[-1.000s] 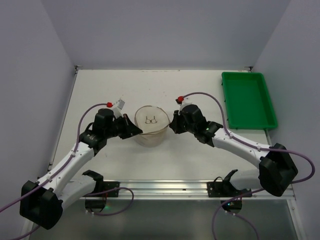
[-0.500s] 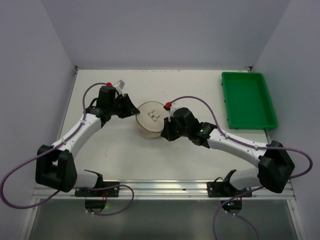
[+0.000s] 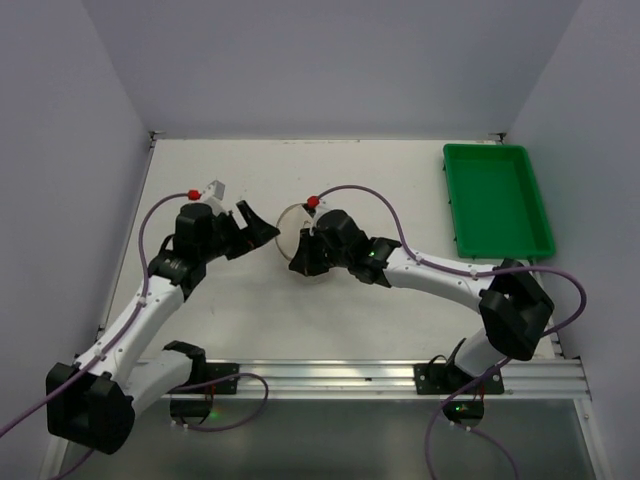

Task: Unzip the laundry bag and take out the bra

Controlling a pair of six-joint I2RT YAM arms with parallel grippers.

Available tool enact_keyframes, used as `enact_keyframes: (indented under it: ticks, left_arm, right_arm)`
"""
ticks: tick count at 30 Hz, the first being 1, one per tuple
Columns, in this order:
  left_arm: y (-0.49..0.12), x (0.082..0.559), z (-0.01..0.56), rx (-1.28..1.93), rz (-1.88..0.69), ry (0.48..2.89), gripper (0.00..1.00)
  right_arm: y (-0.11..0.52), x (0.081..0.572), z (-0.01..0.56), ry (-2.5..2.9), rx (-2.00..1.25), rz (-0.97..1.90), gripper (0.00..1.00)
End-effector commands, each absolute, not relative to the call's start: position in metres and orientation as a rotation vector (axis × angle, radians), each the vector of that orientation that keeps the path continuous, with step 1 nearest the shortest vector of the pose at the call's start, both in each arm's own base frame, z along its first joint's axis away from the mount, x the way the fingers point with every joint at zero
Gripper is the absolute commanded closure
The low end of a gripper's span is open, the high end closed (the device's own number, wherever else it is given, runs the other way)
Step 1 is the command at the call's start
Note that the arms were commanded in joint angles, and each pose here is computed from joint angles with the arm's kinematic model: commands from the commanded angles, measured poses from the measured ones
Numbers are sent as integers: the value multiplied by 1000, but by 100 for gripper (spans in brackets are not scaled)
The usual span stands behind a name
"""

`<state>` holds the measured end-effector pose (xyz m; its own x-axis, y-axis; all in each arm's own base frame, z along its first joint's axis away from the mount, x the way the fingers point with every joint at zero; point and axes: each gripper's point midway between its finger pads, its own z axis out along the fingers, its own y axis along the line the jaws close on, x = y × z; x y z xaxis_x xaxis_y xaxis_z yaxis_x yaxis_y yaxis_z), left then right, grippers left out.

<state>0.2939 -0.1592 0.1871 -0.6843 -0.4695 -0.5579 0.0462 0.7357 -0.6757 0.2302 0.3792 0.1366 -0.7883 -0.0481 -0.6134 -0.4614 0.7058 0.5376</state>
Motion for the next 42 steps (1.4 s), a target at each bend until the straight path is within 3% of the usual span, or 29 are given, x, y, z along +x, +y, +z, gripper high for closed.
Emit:
enact_keyframes:
  ticks: [1, 9, 12, 15, 16, 17, 24, 32, 39, 41, 42]
  left_arm:
    - [-177, 273, 167, -374, -997, 2200, 12]
    - [-204, 272, 156, -371, -1046, 2211, 34]
    - [-210, 276, 157, -375, -1074, 2203, 49]
    - [-210, 276, 156, -385, -1065, 2202, 79]
    - [-209, 276, 158, -382, -1063, 2193, 93]
    - [-208, 276, 158, -385, -1057, 2193, 100]
    - [-202, 264, 154, -354, -1030, 2228, 100]
    - [-190, 240, 155, -292, -1020, 2269, 100]
    - [-183, 214, 131, -351, -1050, 2284, 100]
    - [-179, 216, 132, -362, -1034, 2263, 87]
    - [-178, 217, 133, -364, -1023, 2260, 68]
  right_arm:
    - [396, 247, 172, 2223, -332, 1013, 100]
    - [395, 243, 166, 2244, -341, 1011, 100]
    - [390, 241, 166, 2242, -340, 996, 100]
    - [380, 239, 163, 2246, -346, 962, 100]
    - [375, 236, 160, 2249, -352, 953, 100]
    - [371, 234, 158, 2252, -358, 941, 100]
    - [317, 232, 132, 2274, -431, 713, 100]
    - [223, 278, 112, 2311, -197, 462, 100]
    - [245, 290, 141, 2252, -330, 556, 97]
    - [252, 287, 139, 2265, -360, 586, 91]
    - [254, 284, 140, 2264, -378, 598, 85]
